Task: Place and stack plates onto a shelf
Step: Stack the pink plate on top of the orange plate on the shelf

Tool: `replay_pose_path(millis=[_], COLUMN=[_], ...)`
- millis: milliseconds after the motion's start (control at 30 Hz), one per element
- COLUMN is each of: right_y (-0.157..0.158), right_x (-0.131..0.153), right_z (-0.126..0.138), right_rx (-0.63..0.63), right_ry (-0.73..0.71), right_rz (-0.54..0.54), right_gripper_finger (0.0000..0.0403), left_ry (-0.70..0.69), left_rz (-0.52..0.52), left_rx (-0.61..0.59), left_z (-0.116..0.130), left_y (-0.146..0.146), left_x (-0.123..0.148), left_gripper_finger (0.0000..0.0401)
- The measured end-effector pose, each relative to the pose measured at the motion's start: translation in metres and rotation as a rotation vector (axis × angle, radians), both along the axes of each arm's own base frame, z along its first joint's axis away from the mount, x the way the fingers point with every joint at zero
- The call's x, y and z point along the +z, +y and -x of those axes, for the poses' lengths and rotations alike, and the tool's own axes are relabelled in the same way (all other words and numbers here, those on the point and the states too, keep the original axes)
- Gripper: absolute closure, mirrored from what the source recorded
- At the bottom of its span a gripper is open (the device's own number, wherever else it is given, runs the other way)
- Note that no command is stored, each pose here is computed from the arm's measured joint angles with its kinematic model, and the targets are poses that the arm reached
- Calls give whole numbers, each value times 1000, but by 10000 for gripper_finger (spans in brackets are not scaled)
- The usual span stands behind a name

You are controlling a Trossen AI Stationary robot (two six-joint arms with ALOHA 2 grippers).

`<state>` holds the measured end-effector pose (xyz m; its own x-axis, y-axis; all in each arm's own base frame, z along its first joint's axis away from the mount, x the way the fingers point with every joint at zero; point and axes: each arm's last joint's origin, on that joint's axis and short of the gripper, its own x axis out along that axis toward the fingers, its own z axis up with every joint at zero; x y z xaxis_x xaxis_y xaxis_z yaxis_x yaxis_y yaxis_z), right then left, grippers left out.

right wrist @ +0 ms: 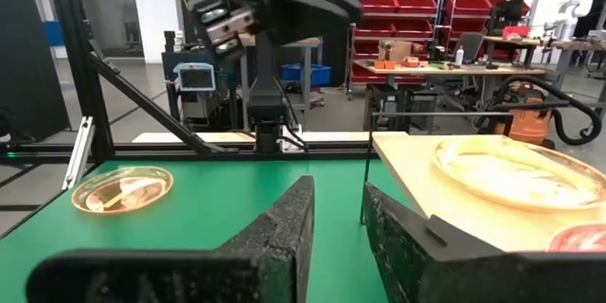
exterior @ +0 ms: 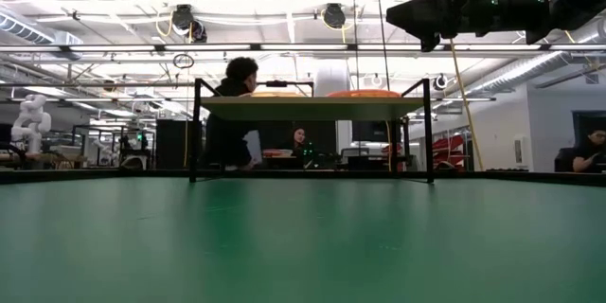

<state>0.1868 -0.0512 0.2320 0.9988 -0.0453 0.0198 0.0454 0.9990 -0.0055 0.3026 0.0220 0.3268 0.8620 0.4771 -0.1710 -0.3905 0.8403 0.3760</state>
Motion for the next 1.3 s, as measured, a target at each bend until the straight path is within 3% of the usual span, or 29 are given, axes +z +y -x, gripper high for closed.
replay_pose_path(millis=[167,400,533,800,933,1100,1300], right_y=[0,0,0,4,15,31,55], right_x=[0,-1,-4,-3,2,-24,-53], right_z=[0,0,0,-4,-3,6,13], right_rx=[0,0,-1,9,113,160,277], right_ry=[-1,8,39,355,518,749,946], right_rz=[-15,-21,-92,-231,-251,-363,-422], right_gripper_finger=[326,326,326,326,326,326,326], left_ry=[-32,-159,-193,-178,-130,-76,-106], left_rz=[44,84,85,60,55,-6,34], left_rx=[-10,-43,-50,-52,-57,-72,-33], left_z=[1,10,16,17,17,22,58], left_y=[-6,-17,-19,-19,-20,-22,-19], left_x=[-12,-54,-65,-69,-74,-72,-47], left_gripper_finger=[338,338,338,338,338,338,338])
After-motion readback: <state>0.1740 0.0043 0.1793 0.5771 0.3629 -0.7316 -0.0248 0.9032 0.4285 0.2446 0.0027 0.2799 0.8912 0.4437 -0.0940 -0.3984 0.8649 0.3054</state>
